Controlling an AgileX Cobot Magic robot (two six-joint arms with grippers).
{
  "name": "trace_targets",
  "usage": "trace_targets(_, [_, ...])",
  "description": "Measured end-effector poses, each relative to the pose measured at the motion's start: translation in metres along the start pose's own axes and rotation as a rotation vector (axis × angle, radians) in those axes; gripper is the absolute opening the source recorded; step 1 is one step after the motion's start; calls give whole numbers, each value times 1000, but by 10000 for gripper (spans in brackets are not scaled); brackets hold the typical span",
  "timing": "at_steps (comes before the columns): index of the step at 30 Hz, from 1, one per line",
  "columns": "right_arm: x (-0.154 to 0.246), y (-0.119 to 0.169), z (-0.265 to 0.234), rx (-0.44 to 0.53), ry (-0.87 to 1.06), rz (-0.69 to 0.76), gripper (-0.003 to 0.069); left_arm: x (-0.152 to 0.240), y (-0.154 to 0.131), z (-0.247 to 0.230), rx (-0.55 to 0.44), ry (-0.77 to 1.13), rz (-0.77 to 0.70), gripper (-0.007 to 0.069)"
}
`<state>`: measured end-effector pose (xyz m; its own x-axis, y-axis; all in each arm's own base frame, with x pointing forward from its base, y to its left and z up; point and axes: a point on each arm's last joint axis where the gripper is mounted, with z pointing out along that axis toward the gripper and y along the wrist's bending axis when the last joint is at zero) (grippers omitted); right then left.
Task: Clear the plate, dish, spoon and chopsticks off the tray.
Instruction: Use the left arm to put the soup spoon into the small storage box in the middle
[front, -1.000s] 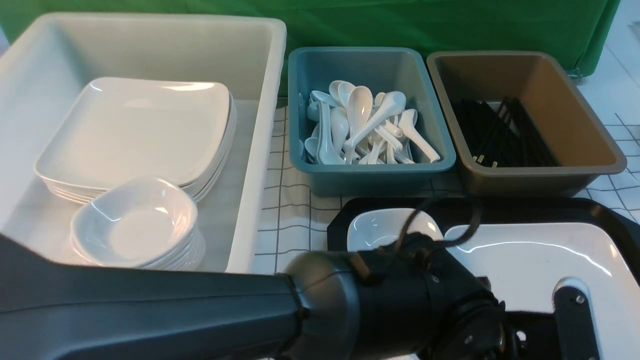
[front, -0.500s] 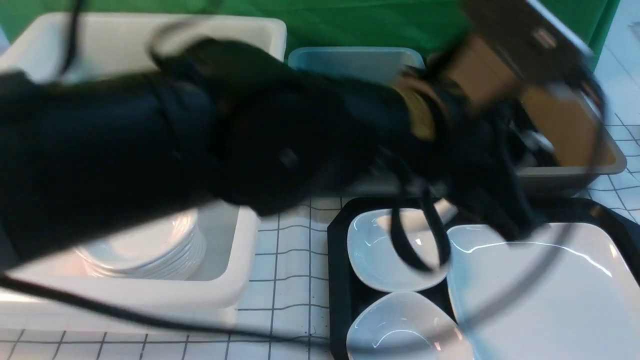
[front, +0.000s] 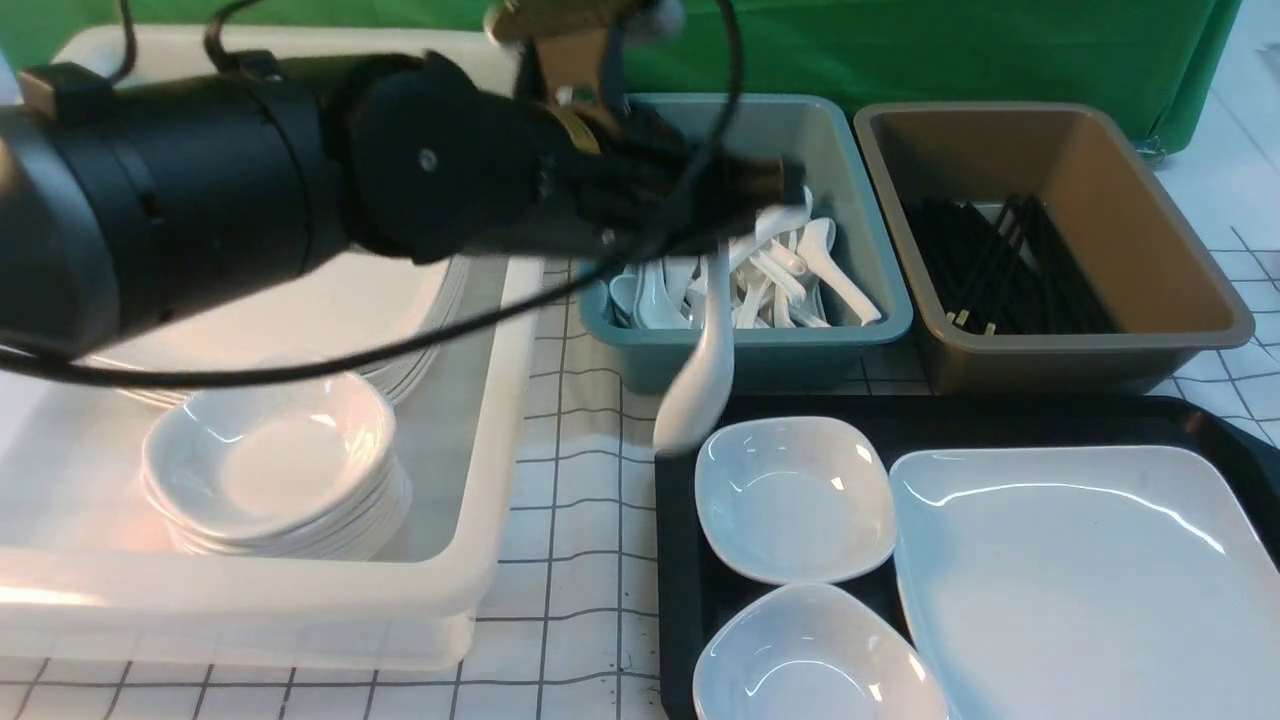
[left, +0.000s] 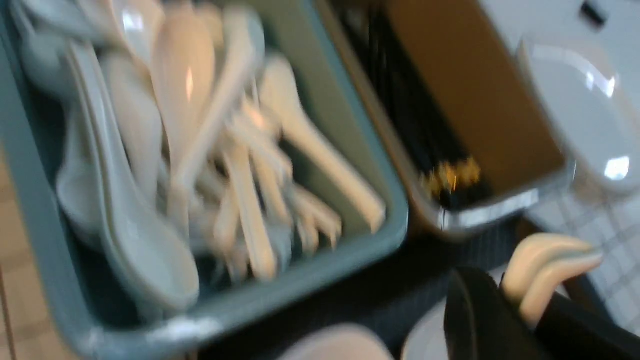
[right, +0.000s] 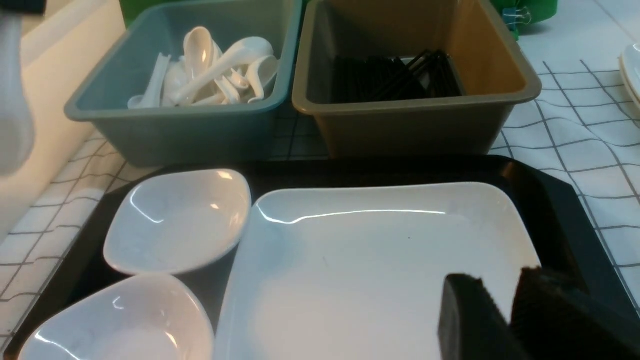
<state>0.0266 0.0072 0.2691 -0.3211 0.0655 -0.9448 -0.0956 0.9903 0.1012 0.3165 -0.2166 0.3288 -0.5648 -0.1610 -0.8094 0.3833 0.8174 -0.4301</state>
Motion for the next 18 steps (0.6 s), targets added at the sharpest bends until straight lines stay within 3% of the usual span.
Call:
trace_targets(4, [0,0,0,0,0,0,203,-41,18,-3,-4,-390,49,18])
trace_targets(6, [0,0,0,0,0,0,204,-48,26,-3,-12,-463,33,18])
trace_targets(13, [0,0,0,0,0,0,213,-41,47,28,-18,-414,-177,18])
trace_targets(18, [0,0,0,0,0,0,218,-51,43,52,-26,-316,-146,25])
